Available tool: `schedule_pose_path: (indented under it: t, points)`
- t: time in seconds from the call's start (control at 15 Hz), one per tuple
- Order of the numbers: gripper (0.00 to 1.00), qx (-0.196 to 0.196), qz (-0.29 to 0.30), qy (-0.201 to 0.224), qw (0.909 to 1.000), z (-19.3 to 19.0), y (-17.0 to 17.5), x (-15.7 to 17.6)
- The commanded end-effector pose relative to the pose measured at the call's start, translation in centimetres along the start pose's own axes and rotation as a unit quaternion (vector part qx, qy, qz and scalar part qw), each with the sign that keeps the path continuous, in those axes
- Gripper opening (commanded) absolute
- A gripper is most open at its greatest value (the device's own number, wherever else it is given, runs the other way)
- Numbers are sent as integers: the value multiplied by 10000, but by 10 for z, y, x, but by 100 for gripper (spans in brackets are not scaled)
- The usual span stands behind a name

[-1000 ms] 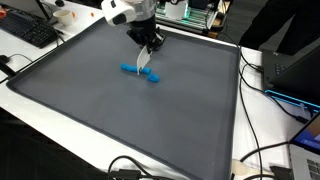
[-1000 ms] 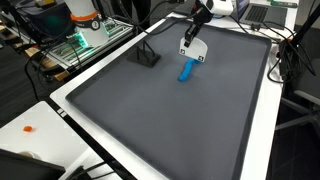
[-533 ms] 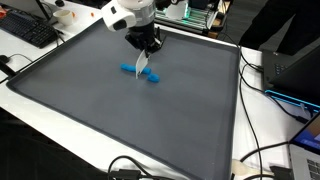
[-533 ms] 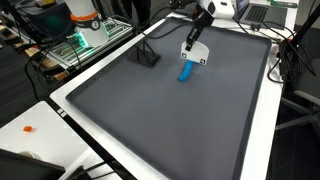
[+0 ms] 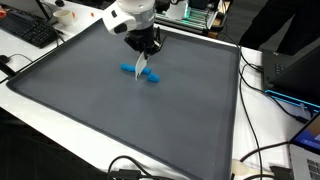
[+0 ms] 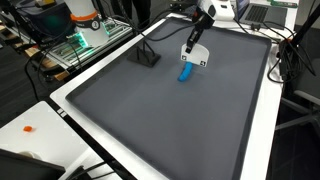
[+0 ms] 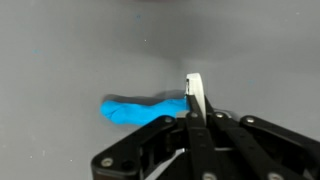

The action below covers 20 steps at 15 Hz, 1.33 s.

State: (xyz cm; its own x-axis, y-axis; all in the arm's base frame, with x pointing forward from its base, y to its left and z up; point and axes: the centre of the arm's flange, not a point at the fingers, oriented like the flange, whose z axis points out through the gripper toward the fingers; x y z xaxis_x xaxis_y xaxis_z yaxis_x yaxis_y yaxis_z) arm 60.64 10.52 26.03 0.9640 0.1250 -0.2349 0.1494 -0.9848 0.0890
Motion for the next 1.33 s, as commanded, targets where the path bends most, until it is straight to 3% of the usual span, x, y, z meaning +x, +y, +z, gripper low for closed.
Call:
schedule_pose_path:
  t: [0.0, 0.87, 1.27]
  points:
    - [1, -67, -107, -6, 9999, 16, 4, 1]
    - [1, -46, -28, -220, 9997, 47, 11, 0]
    - [1, 5, 23, -398, 9992, 41, 12, -13]
